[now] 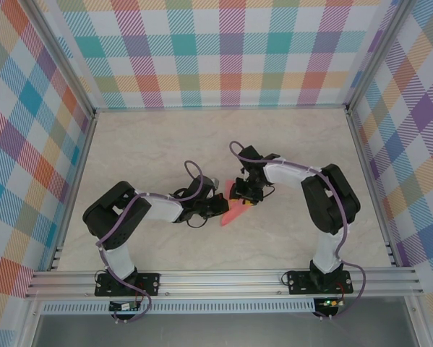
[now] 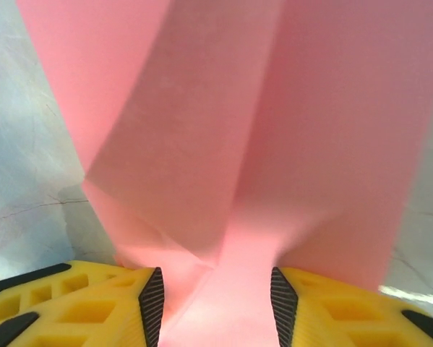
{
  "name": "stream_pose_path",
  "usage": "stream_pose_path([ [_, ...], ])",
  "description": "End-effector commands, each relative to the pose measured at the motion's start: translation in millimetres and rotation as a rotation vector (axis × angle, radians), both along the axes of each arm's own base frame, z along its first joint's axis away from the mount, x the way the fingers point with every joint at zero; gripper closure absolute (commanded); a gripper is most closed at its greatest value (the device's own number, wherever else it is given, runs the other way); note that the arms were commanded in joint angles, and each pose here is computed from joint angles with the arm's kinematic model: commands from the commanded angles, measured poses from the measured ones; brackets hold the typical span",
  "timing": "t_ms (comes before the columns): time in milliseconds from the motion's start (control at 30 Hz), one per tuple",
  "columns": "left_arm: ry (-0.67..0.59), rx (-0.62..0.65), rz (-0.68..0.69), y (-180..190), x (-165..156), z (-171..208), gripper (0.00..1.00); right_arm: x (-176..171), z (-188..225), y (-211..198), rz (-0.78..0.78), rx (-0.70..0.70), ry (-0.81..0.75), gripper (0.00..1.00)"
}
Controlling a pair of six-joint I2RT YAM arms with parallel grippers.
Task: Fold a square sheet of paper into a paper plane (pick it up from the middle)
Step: Fourth fold the wing at the center of the table.
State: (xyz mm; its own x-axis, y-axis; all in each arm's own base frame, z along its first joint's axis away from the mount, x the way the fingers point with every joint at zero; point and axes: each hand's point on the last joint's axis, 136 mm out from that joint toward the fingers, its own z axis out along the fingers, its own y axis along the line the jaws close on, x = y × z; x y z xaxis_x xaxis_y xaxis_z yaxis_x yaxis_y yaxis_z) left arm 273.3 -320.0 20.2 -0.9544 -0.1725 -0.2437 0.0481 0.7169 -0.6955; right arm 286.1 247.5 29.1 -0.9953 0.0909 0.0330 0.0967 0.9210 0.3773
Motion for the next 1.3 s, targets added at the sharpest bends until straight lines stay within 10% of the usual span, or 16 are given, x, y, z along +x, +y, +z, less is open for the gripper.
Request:
stream_pose_path([
  [0,0.140,0.153,-0.004,29,-25,-48,1.00,19,40,-2,0.015,0.068,-0.167,0.53],
  [400,0.169,0.202,-0.012,38,-34,-60,1.00,6,37,32,0.249,0.341,-0.293,1.00],
  [1267,0.232,0.265,-0.008,48,-43,-68,1.00,8,-21,19,0.257,0.251,-0.231,1.00],
])
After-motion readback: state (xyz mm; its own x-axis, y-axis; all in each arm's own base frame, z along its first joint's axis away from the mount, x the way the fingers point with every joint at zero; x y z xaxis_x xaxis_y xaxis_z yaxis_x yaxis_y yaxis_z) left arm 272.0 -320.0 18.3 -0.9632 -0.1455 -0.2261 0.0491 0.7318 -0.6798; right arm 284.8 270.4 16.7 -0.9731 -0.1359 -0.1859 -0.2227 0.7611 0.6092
